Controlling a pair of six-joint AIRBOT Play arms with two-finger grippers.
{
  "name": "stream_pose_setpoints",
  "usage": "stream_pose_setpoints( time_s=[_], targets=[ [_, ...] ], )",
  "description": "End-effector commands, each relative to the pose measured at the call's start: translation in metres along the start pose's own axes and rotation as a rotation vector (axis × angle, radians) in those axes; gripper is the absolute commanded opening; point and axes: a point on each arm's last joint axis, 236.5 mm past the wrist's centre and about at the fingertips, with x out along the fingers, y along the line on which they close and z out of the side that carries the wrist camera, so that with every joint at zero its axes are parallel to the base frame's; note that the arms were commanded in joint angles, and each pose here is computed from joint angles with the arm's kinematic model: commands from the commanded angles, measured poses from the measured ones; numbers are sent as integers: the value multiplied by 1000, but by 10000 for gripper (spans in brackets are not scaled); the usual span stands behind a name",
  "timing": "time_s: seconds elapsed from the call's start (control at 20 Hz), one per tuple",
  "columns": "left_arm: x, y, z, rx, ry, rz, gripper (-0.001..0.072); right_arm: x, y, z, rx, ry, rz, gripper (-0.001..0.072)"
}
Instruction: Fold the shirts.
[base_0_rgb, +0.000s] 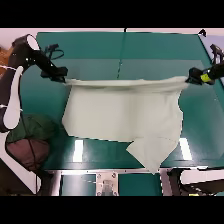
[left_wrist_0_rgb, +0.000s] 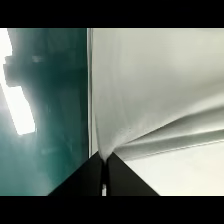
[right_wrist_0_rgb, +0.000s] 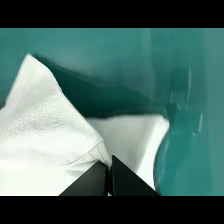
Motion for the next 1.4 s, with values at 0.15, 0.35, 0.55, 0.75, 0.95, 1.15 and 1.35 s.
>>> stream_pose_setpoints(
  time_s=[0.15, 0.35, 0.55, 0.75, 0.95, 1.15, 1.35],
  targets=[
    [48, -13, -62, 9, 236, -18, 25, 43, -17, -116, 39, 227, -40, 13],
    [46, -22, -57, 4, 215, -53, 456, 52, -15, -123, 60, 226, -24, 152],
    [19, -20, -55, -17, 218, -55, 683, 25, -15, -111, 72, 238, -42, 372],
    [-6, -9, -67, -48, 189, -55, 655, -3, -32, -119, 174, 226, -79, 363],
    [-1, 12, -132, -123, 236, -84, 655, -27, -51, -172, 313, 238, -96, 347],
    [35, 9, -208, -144, 312, -143, 656, -47, -64, -243, 565, 273, -113, 372],
    [61, -30, -216, -201, 263, -325, 655, -35, -53, -289, 653, 315, -86, 441]
  ],
)
